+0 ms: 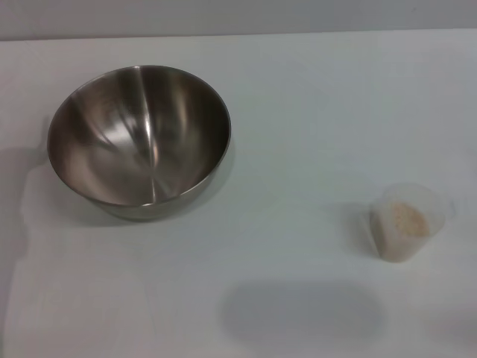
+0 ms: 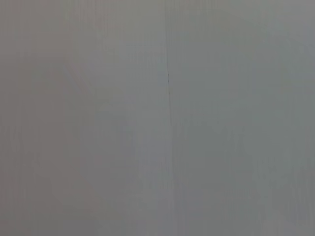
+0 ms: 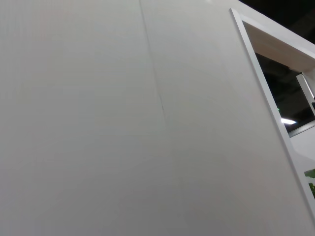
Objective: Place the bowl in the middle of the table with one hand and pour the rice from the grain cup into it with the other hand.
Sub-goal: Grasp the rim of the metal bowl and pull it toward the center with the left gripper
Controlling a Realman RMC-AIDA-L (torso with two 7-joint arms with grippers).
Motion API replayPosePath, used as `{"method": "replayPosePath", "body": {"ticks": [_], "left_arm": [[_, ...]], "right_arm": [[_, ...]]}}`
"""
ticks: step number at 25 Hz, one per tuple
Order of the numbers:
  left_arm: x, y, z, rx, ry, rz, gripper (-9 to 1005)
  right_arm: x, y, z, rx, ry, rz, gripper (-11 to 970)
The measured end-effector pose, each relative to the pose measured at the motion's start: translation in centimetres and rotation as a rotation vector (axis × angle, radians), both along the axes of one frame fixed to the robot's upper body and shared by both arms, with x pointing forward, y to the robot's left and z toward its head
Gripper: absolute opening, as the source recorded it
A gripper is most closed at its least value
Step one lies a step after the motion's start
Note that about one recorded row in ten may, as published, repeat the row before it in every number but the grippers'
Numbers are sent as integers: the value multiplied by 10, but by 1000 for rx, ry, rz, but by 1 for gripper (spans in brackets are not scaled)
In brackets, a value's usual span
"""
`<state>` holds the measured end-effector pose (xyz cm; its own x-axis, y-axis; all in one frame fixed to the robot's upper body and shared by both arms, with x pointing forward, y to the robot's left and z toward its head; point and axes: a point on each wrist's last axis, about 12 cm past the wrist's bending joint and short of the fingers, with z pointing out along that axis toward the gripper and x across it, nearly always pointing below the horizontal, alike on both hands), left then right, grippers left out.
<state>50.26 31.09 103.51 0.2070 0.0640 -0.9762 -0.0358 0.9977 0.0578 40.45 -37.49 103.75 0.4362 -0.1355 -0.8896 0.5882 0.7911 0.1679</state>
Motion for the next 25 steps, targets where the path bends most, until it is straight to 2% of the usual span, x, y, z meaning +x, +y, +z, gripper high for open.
{"method": "replayPosePath", "body": {"ticks": [10, 21, 25], "left_arm": [[-1, 0, 0, -23, -2, -11, 842], [-14, 6, -8, -34, 32, -27, 841], [-15, 1, -6, -62, 34, -104, 841]], "right_arm": [[0, 0, 0, 0, -1, 1, 829], [-2, -1, 0, -2, 2, -3, 829], [-3, -1, -1, -2, 4, -4, 828]]}}
